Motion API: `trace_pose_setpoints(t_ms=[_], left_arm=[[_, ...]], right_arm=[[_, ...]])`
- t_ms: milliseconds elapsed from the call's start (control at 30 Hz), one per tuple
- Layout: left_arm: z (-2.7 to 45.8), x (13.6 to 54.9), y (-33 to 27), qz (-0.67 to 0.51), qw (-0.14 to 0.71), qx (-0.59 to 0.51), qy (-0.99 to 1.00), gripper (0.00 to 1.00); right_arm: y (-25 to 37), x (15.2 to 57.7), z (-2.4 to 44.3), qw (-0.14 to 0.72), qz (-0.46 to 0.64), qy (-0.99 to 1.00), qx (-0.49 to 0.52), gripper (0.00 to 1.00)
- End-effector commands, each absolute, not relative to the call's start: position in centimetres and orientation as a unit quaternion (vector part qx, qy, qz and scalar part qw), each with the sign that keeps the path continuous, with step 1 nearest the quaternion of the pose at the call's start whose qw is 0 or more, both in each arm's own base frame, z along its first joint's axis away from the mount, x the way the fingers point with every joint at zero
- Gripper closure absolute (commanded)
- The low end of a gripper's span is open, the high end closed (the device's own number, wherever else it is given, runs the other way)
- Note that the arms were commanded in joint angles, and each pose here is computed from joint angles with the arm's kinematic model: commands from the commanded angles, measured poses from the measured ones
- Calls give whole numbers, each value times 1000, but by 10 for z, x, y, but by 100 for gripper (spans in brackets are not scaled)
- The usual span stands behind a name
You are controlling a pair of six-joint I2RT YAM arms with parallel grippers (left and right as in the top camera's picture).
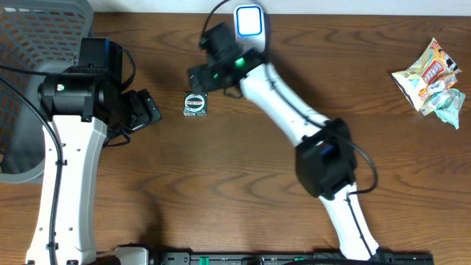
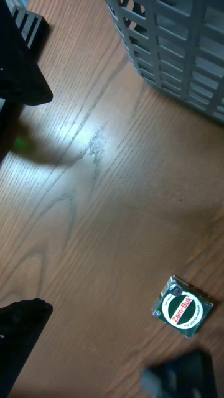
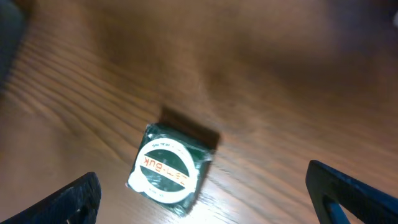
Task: Scan the item barcode
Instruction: 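Move the right gripper left over the black Zam-Buk tin, then lower the right gripper and grasp the Zam-Buk tin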
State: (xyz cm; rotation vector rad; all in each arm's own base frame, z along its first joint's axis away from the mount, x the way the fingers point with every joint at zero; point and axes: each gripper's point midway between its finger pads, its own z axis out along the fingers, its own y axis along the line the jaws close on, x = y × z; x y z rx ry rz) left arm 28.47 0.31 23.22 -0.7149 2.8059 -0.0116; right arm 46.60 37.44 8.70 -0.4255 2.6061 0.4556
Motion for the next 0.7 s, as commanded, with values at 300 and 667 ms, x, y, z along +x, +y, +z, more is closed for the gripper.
trace_pose_setpoints(t_ms=[300,667], left_arm=[[231,284,4,0,118,-250,961,2],[231,284,4,0,118,-250,961,2]], right_arm=[[396,459,33,228,131,954,-143,1],[412,451,15,245,103,952,-154,8]])
